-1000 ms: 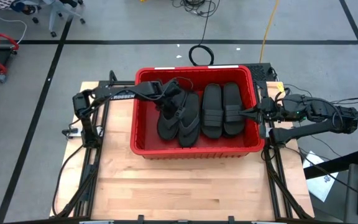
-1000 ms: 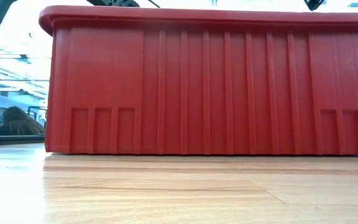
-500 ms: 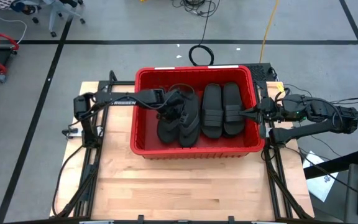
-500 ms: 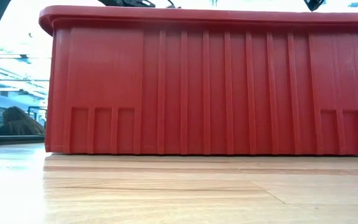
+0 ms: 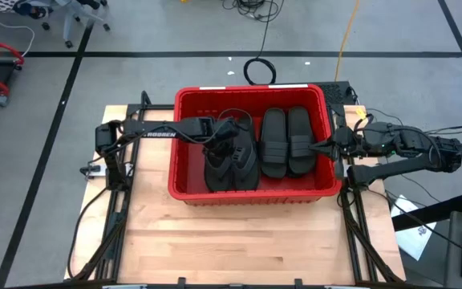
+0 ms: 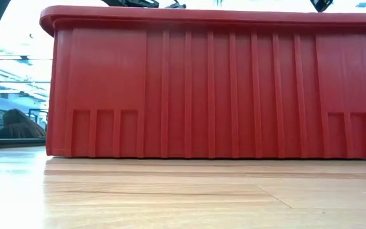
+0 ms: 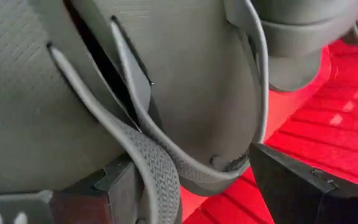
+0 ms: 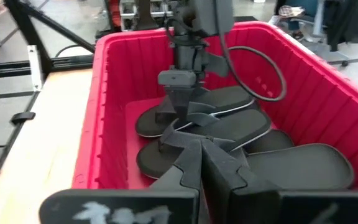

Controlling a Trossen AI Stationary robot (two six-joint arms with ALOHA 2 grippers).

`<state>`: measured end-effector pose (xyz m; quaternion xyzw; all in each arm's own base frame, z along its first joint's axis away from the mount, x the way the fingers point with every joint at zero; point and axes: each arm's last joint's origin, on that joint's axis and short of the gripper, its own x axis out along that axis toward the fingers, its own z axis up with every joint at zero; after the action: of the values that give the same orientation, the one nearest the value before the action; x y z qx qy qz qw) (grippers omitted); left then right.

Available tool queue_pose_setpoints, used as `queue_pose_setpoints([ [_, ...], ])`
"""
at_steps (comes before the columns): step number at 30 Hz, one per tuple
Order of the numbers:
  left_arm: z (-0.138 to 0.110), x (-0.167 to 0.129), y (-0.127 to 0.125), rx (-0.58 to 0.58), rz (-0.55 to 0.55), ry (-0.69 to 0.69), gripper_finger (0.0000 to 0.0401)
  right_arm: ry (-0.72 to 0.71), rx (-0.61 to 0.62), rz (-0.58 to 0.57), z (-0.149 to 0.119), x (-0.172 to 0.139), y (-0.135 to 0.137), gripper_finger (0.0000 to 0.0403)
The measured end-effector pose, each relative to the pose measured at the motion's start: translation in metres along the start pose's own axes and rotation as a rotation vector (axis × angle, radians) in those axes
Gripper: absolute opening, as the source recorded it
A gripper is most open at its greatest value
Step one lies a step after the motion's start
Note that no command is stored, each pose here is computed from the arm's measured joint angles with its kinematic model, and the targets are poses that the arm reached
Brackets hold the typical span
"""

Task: Pick and place slides into bin
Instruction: Put the black slipper into the red container, then return to Home Position

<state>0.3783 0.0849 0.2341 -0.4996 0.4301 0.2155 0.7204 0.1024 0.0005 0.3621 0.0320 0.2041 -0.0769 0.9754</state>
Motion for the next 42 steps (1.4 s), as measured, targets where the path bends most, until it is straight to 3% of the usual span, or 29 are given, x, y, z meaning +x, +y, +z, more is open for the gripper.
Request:
queue_pose_setpoints([
  [7,0.006,-0.002,0.005,0.075,-0.018,0.015,0.0278,0.007,-0.002,0.064,0.0,0.0,0.002,0.0],
  [15,0.011,-0.004,0.008,0.009,-0.009,0.002,0.0278,0.007,-0.001,0.064,0.0,0.0,0.002,0.0],
  [23,0.007,-0.003,0.011,0.156,0.016,0.035,0.0278,0.007,-0.003,0.063,0.0,0.0,0.002,0.0],
  [29,0.006,-0.003,0.014,0.183,0.071,0.025,0.0278,0.006,-0.003,0.062,0.0,0.0,0.002,0.0],
  [37,0.007,-0.005,0.014,0.19,0.058,0.026,0.0278,0.003,-0.001,0.062,0.0,0.0,0.002,0.0],
  [42,0.008,-0.023,0.01,0.195,0.031,0.0,0.0278,0.004,0.0,0.062,0.0,0.0,0.002,0.0],
])
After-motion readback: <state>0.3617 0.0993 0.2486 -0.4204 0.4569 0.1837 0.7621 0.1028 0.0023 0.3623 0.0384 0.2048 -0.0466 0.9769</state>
